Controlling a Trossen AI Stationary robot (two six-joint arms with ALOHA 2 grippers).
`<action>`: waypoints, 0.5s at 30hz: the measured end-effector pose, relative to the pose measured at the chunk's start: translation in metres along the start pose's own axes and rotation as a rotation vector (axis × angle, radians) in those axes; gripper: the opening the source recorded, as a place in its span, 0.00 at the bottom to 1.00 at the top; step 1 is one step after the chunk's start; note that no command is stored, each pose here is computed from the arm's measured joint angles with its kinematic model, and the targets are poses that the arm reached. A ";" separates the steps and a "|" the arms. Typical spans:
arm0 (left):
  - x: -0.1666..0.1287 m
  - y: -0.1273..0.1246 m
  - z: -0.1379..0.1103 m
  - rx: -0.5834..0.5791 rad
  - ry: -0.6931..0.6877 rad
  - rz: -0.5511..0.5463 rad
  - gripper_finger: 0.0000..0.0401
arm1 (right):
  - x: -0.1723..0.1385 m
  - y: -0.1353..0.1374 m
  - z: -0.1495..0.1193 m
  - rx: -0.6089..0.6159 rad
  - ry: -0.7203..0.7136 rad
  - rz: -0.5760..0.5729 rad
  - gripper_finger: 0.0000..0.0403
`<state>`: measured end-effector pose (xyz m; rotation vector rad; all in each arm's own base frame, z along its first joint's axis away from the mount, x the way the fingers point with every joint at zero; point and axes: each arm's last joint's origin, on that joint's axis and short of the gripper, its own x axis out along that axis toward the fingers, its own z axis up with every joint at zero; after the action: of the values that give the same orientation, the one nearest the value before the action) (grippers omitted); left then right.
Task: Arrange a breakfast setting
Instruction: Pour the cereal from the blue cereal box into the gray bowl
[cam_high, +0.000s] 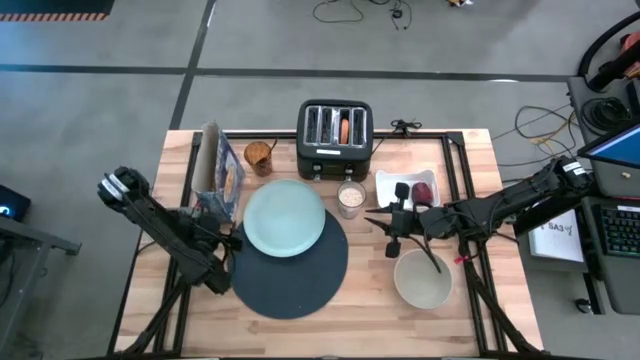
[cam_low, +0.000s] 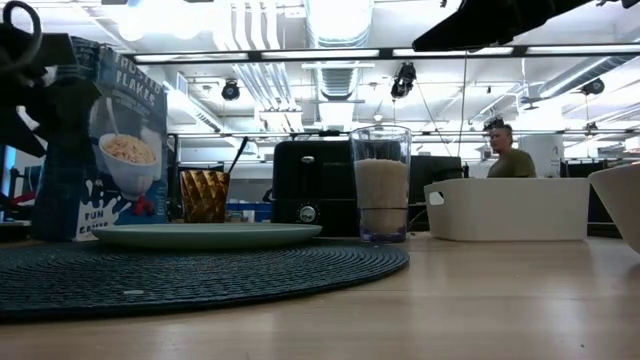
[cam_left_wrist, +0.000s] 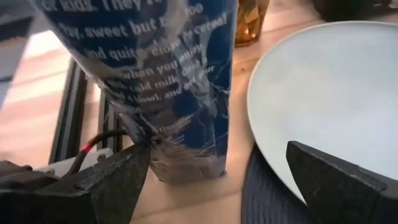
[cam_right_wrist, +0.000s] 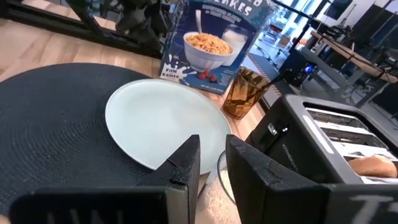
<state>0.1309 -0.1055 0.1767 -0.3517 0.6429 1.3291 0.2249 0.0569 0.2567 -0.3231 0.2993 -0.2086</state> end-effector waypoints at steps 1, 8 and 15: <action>0.001 -0.002 -0.002 0.009 -0.020 -0.002 0.89 | 0.000 0.000 0.000 0.000 -0.001 0.000 0.17; 0.018 -0.013 -0.002 0.015 -0.087 0.078 0.89 | 0.000 0.000 0.000 -0.006 -0.001 0.000 0.17; 0.029 -0.021 -0.003 0.025 -0.152 0.107 0.89 | 0.000 0.000 0.000 -0.021 0.000 -0.002 0.17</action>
<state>0.1538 -0.0897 0.1542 -0.1957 0.5567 1.4332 0.2250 0.0565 0.2568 -0.3442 0.3010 -0.2078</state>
